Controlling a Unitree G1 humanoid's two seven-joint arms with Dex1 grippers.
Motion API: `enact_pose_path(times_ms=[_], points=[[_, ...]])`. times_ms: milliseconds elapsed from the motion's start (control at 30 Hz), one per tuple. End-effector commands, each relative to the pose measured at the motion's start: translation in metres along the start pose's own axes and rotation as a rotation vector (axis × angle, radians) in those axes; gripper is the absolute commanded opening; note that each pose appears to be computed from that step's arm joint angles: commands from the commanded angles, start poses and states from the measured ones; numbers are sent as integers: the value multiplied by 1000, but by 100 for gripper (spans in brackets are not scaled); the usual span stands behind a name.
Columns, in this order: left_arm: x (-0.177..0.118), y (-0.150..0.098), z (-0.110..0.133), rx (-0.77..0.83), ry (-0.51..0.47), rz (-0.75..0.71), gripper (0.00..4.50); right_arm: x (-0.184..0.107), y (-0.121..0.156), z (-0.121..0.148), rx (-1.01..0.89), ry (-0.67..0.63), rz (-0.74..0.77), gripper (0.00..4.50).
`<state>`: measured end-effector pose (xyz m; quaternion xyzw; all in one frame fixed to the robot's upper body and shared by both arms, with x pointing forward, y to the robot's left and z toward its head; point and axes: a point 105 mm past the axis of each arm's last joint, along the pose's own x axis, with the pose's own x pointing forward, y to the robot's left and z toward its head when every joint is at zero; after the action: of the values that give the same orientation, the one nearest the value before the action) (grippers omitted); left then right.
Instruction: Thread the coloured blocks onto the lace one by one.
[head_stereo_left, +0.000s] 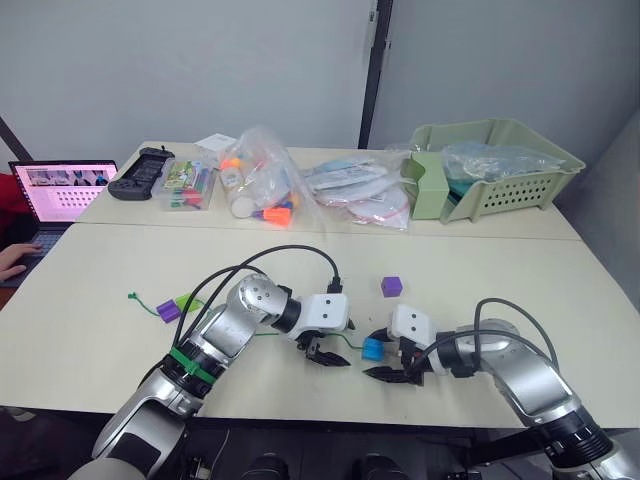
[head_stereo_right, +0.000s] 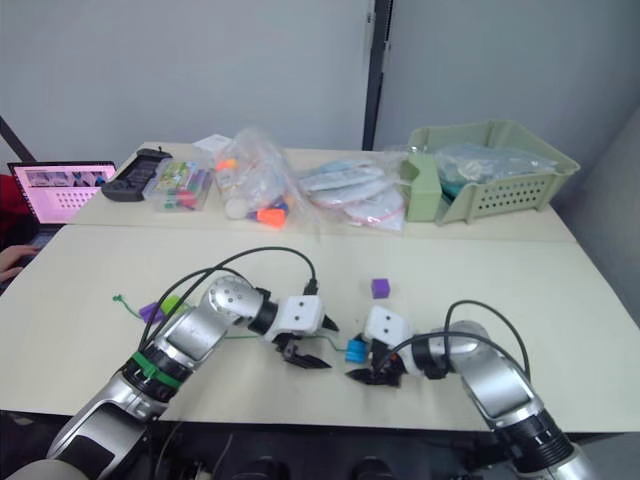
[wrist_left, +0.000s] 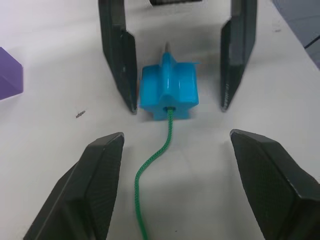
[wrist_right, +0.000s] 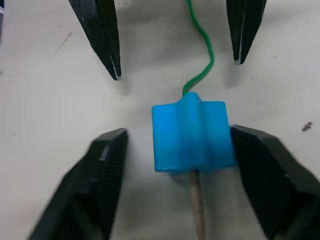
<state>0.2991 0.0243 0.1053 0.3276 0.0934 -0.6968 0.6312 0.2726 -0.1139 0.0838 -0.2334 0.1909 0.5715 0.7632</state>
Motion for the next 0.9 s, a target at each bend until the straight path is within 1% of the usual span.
enact_pose_path(times_ms=[33,167,233,500,600,700,733,900], points=[[2,4,13,37,-22,20,348,-11,-1,8,-12,-24,-21,447],[22,2,22,45,-52,18,348,-36,-1,6,0,-24,-79,447],[29,0,21,42,-48,6,348,-43,-3,4,9,-23,-105,447],[37,2,16,22,-41,1,348,-41,-2,2,9,-13,-107,447],[37,4,15,22,-37,2,271,-39,-2,1,8,-11,-105,450],[37,3,14,28,-31,-2,169,-37,-2,1,8,-9,-103,450],[37,4,14,29,-30,-3,141,-37,-2,1,8,-8,-101,450],[37,3,13,38,-26,-5,138,-35,0,-1,11,-8,-92,450]])
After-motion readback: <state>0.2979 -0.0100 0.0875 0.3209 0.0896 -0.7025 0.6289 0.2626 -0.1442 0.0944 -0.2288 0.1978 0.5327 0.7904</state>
